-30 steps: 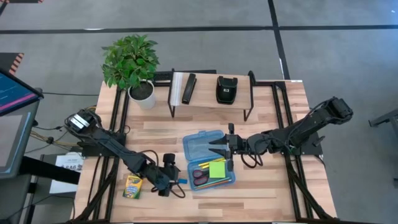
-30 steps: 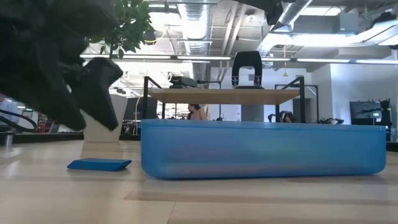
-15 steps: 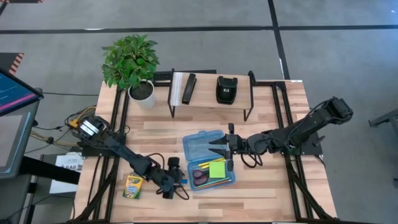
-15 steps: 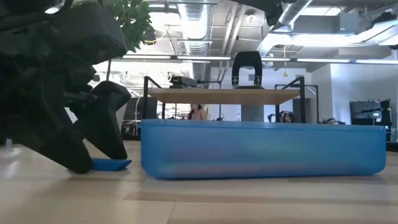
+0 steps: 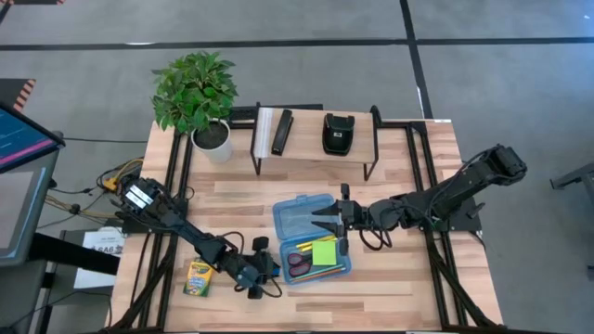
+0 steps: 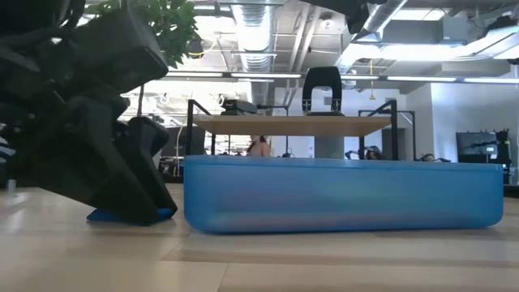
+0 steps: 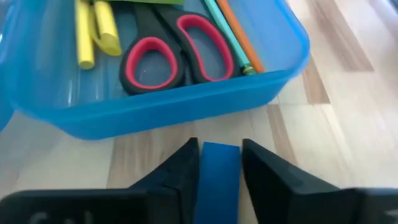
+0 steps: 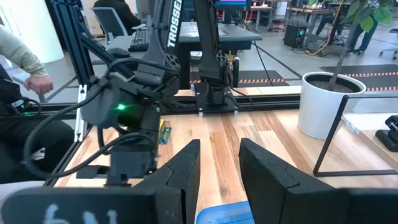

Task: Pack school essentials
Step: Put the blue eraser into the blue supply box, then put the yellow crayon box into the blue supply box

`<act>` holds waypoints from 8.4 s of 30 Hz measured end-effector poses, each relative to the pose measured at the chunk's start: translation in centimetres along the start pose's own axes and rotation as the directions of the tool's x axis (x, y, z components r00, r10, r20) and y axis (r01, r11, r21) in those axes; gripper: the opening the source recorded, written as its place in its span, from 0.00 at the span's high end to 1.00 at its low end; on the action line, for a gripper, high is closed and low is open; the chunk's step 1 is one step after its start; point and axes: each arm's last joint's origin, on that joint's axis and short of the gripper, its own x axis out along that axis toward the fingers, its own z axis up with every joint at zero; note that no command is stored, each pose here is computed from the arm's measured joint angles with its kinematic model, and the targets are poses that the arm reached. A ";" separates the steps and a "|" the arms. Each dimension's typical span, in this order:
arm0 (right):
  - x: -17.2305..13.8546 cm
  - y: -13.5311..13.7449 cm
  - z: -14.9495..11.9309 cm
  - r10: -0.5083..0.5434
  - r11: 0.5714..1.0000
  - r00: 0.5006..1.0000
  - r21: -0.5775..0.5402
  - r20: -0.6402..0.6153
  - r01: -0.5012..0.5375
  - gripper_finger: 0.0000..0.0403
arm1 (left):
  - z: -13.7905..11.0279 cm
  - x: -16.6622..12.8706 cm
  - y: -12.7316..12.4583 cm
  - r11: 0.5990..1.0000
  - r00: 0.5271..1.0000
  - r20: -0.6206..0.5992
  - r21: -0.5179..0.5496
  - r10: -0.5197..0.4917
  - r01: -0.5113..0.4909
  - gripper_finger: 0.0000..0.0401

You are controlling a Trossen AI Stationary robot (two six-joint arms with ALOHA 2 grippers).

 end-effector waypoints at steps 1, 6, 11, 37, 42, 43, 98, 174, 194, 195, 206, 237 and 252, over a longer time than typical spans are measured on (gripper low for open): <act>0.0 0.0 0.0 0.000 1.000 1.000 0.000 0.000 0.000 0.67 | -0.3 0.0 0.2 1.000 1.000 0.017 -0.015 -0.010 0.010 0.76; 0.0 0.0 0.0 0.000 1.000 1.000 0.000 0.000 0.000 0.67 | -1.1 -0.3 0.5 0.997 0.996 0.068 -0.054 -0.050 0.054 0.86; 0.0 0.0 0.0 0.000 1.000 1.000 -0.001 -0.001 0.000 0.67 | -1.0 -0.3 0.5 0.997 0.995 0.080 -0.057 -0.056 0.061 0.91; 0.0 0.0 0.0 -0.001 1.000 1.000 -0.009 -0.003 0.001 0.67 | 3.6 -7.1 1.0 0.997 0.977 0.198 -0.005 -0.080 0.083 0.92; 0.0 -0.1 0.0 -0.003 1.000 1.000 -0.004 -0.003 0.003 0.67 | 5.7 -9.4 1.0 0.997 0.946 0.315 0.018 -0.082 0.080 0.92; 0.0 -0.1 0.0 -0.003 1.000 1.000 -0.004 -0.002 0.003 0.67 | 6.2 -9.7 1.0 0.997 0.938 0.338 0.021 -0.075 0.072 0.92; 0.9 0.6 -0.1 0.062 0.998 0.997 0.029 0.052 -0.064 0.67 | 2.4 -18.2 -2.6 0.894 0.920 -0.391 -0.409 0.012 -0.185 0.64; 22.8 8.5 -8.8 0.253 0.925 0.722 -0.057 -0.644 -0.375 0.92 | -1.2 -10.8 -2.9 0.953 0.893 -0.447 -0.251 0.043 -0.171 0.84; 23.4 7.0 -8.6 0.228 0.932 0.726 -0.071 -0.649 -0.357 0.96 | -2.2 -11.4 -4.1 0.946 0.912 -0.403 -0.264 0.069 -0.188 0.84; 23.4 7.0 -8.6 0.228 0.932 0.726 -0.071 -0.649 -0.357 0.97 | -2.3 -11.6 -4.2 0.946 0.918 -0.390 -0.262 0.077 -0.190 0.84; 23.6 6.8 -8.4 0.231 0.935 0.739 -0.065 -0.633 -0.348 0.96 | -3.4 -11.7 -4.9 0.944 0.923 -0.363 -0.244 0.125 -0.224 0.84; 24.6 5.2 -11.1 0.241 0.940 0.690 -0.012 -0.682 -0.341 0.96 | -3.3 -9.7 -2.8 0.933 0.948 -0.304 -0.304 0.095 -0.191 0.85; 24.6 5.5 -10.6 0.271 0.933 0.686 0.009 -0.675 -0.360 0.96 | -2.6 -9.5 -2.8 0.944 0.965 -0.243 -0.284 0.098 -0.167 0.85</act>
